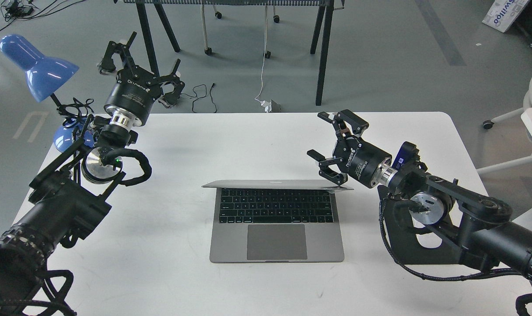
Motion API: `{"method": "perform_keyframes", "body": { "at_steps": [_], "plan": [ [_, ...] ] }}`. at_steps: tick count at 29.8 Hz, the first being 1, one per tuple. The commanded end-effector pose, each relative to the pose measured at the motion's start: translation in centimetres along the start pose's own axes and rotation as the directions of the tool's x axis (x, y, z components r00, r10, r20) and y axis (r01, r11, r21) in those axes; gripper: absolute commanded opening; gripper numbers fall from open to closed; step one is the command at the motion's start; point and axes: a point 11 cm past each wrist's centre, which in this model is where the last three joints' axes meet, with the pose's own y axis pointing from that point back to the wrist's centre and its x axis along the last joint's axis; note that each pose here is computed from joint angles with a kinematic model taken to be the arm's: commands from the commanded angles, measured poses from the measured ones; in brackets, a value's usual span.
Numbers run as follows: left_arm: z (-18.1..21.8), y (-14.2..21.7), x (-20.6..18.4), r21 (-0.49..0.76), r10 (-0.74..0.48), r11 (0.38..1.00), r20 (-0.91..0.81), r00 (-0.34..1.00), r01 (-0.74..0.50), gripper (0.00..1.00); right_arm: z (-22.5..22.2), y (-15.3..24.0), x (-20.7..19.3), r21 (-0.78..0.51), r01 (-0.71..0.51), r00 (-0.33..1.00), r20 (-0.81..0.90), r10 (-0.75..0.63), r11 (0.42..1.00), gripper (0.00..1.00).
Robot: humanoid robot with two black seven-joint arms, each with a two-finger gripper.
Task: Close notebook with right arm
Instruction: 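Push the laptop screen's top edge away from the robot with the right gripper, then press the screen down onto the keyboard with the right gripper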
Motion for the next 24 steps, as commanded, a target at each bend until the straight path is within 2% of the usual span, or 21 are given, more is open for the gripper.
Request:
{"method": "perform_keyframes", "body": {
  "at_steps": [1,12,24],
  "plan": [
    [0.0,0.0,0.0,0.000,-0.001,1.000,-0.002,1.000,0.001,1.00,0.6,0.1,-0.1,-0.018,0.004,1.000,-0.011,-0.004,1.000,1.00],
    [0.0,0.0,0.0,0.000,-0.001,1.000,-0.002,1.000,0.001,1.00,5.7,2.1,-0.2,-0.152,0.015,0.991,-0.128,-0.035,0.988,1.00],
    [0.1,0.1,0.0,-0.002,-0.005,1.000,-0.003,1.000,0.005,1.00,6.9,2.4,-0.7,-0.197,0.033,0.977,-0.198,-0.073,0.980,1.00]
  ]
}}
